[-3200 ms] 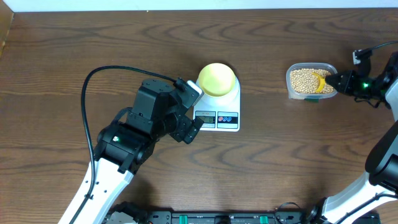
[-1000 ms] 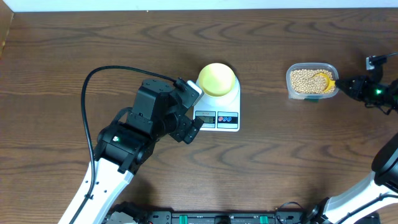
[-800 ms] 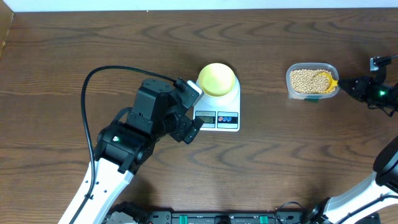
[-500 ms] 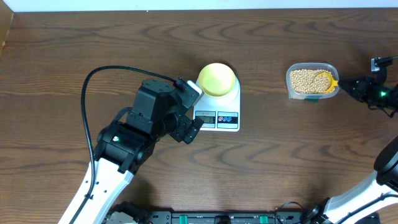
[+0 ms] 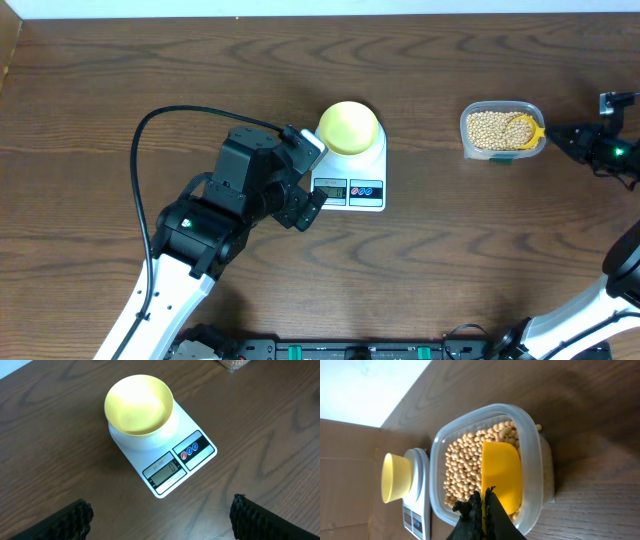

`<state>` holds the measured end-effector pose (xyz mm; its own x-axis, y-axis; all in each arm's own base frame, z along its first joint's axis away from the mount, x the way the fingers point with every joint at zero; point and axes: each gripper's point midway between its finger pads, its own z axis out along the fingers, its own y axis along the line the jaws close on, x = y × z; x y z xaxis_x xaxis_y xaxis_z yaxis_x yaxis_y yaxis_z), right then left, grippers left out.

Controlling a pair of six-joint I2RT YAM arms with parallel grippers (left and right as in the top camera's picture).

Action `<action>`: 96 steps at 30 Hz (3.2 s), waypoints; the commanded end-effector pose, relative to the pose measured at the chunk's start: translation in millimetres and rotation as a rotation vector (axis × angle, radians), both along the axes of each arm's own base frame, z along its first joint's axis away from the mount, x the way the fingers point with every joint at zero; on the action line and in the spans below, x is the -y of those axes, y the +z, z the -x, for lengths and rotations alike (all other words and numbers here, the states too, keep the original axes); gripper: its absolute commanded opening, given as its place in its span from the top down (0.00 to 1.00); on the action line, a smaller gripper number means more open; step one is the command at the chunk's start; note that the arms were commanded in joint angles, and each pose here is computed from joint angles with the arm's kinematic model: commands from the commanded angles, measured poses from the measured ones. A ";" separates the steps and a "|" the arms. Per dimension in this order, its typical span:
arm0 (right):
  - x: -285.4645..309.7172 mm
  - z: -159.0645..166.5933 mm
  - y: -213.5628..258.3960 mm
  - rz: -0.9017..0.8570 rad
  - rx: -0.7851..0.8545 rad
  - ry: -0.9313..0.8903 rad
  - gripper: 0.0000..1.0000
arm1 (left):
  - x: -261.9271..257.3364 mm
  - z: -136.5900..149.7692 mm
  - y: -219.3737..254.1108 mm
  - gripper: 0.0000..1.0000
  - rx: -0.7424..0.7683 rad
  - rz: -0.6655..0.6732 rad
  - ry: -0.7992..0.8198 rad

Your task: Scoop item into bowl and weigh 50g on scale

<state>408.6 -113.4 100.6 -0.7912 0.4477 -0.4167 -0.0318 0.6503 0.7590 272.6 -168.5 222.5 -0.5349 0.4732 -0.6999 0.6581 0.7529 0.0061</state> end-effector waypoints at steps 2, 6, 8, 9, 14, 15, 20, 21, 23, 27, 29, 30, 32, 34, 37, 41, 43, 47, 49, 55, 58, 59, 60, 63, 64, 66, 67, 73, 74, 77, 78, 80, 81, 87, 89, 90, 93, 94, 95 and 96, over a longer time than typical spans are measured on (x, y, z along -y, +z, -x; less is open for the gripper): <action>2.8 2.8 10.3 -0.099 0.042 -0.010 0.99 | -2.0 -1.0 5.3 0.10 0.009 0.014 0.019; 9.2 4.8 11.5 -0.121 0.031 -0.037 0.99 | -2.0 -1.0 5.3 0.10 0.009 0.014 0.019; 11.4 5.5 11.7 -0.131 0.024 -0.048 0.99 | -2.0 -1.0 5.3 0.10 0.009 0.014 0.019; 11.1 5.5 13.4 -0.142 0.028 -0.049 0.99 | -2.0 -1.0 5.3 0.10 0.009 0.014 0.019; 8.7 5.2 19.5 -0.179 0.044 -0.044 0.99 | -2.0 -1.0 5.3 0.10 0.009 0.014 0.019; 8.6 5.2 19.7 -0.180 0.044 -0.043 0.99 | -2.0 -1.0 5.3 0.10 0.009 0.014 0.019; 9.2 4.4 20.5 -0.201 0.029 -0.058 0.99 | -2.0 -1.0 5.3 0.10 0.009 0.014 0.019; 9.1 4.1 21.2 -0.209 0.027 -0.060 0.99 | -2.0 -1.0 5.3 0.10 0.009 0.014 0.019; 7.4 3.3 26.0 -0.230 0.047 -0.052 0.99 | -2.0 -1.0 5.3 0.10 0.009 0.014 0.019; 3.9 2.3 36.1 -0.276 0.084 -0.034 0.99 | -2.0 -1.0 5.3 0.10 0.009 0.014 0.019; 3.8 2.4 36.3 -0.292 0.069 -0.042 0.99 | -2.0 -1.0 5.3 0.10 0.009 0.014 0.019; 3.8 2.4 36.3 -0.298 0.062 -0.046 0.99 | -2.0 -0.9 5.3 0.10 0.009 0.014 0.019; 3.4 2.4 37.1 -0.306 0.062 -0.046 0.99 | -2.0 -1.0 5.3 0.10 0.009 0.014 0.019; 1.8 2.7 41.4 -0.327 0.075 -0.038 0.99 | -2.0 -1.0 5.3 0.10 0.009 0.014 0.019; -1.1 3.2 49.3 -0.365 0.101 -0.021 0.99 | -2.0 -1.0 5.3 0.10 0.009 0.014 0.019; -3.4 4.0 56.3 -0.408 0.114 -0.011 0.99 | -2.0 -1.0 5.3 0.10 0.009 0.014 0.019; -3.4 4.0 56.3 -0.422 0.099 -0.019 0.99 | -2.0 -1.0 5.3 0.10 0.009 0.014 0.019; -4.9 3.9 57.5 -0.440 0.089 -0.019 0.99 | -2.0 -1.0 5.3 0.10 0.009 0.014 0.019; -6.1 3.6 57.6 -0.453 0.074 -0.023 0.99 | -2.0 -1.0 5.3 0.10 0.009 0.014 0.019; -13.6 4.0 68.1 -0.506 0.101 0.011 0.99 | -2.0 -1.0 5.3 0.10 0.009 0.014 0.019; -18.1 3.2 69.6 -0.517 0.100 0.023 0.99 | -2.0 -1.0 5.3 0.10 0.009 0.014 0.019; -19.7 2.9 69.7 -0.517 0.099 0.027 0.99 | -2.0 -1.0 5.3 0.10 0.009 0.014 0.019; -22.0 2.3 69.6 -0.518 0.096 0.032 0.99 | -2.0 -1.0 5.3 0.10 0.009 0.014 0.019; -29.0 0.8 69.6 -0.520 0.090 0.048 0.99 | -2.0 -1.0 5.3 0.10 0.009 0.014 0.019; -31.6 0.3 69.6 -0.521 0.088 0.054 0.99 | -2.0 -1.0 5.3 0.10 0.009 0.014 0.019; -38.3 -1.0 69.6 -0.521 0.084 0.070 0.99 | -2.0 -1.0 5.3 0.10 0.009 0.014 0.019; -41.7 -1.7 69.5 -0.521 0.082 0.079 0.99 | -2.0 -1.0 5.3 0.10 0.009 0.014 0.019; -65.9 -5.2 69.5 -0.523 0.068 0.136 0.99 | -2.0 -1.0 5.3 0.10 0.009 0.014 0.019; -70.8 -5.8 69.6 -0.522 0.065 0.148 0.99 | -2.0 -1.0 5.3 0.10 0.009 0.014 0.019; -86.4 -7.6 69.7 -0.521 0.059 0.186 0.99 | -2.0 -1.0 5.3 0.10 0.009 0.014 0.019; -91.8 -8.0 69.7 -0.521 0.057 0.200 0.99 | -2.0 -1.0 5.3 0.10 0.009 0.014 0.019; -102.8 -8.9 69.7 -0.518 0.054 0.227 0.99 | -2.0 -1.0 5.3 0.10 0.009 0.014 0.019; -109.3 -9.3 69.5 -0.515 0.053 0.243 0.99 | -2.0 -1.0 5.3 0.10 0.009 0.014 0.019; -143.1 -10.8 70.3 -0.503 0.057 0.331 0.99 | -2.0 -1.0 5.3 0.10 0.009 0.014 0.019; -152.3 -12.5 68.5 -0.495 0.039 0.345 0.99 | -2.0 -1.0 5.3 0.10 0.009 0.014 0.019; -157.0 -14.1 66.2 -0.486 0.022 0.346 0.99 | -2.0 -1.0 5.3 0.10 0.009 0.014 0.019; -168.7 -18.3 64.5 -0.474 0.004 0.360 0.99 | -2.0 -1.0 5.3 0.10 0.009 0.014 0.019; -173.1 -19.8 65.6 -0.472 0.007 0.371 0.99 | -2.0 -1.0 5.3 0.10 0.009 0.014 0.019; -176.6 -21.0 66.5 -0.471 0.010 0.379 0.99 | -2.0 -1.0 5.3 0.10 0.009 0.014 0.019; -180.0 -22.4 67.5 -0.470 0.013 0.387 0.99 | -2.0 -1.0 5.3 0.10 0.009 0.014 0.019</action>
<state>431.3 55.9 170.1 -0.9062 0.2766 -0.3199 -0.2641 0.2207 0.9389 272.6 -168.5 222.5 -0.5349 0.4732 -0.6999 0.6581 0.7529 0.0061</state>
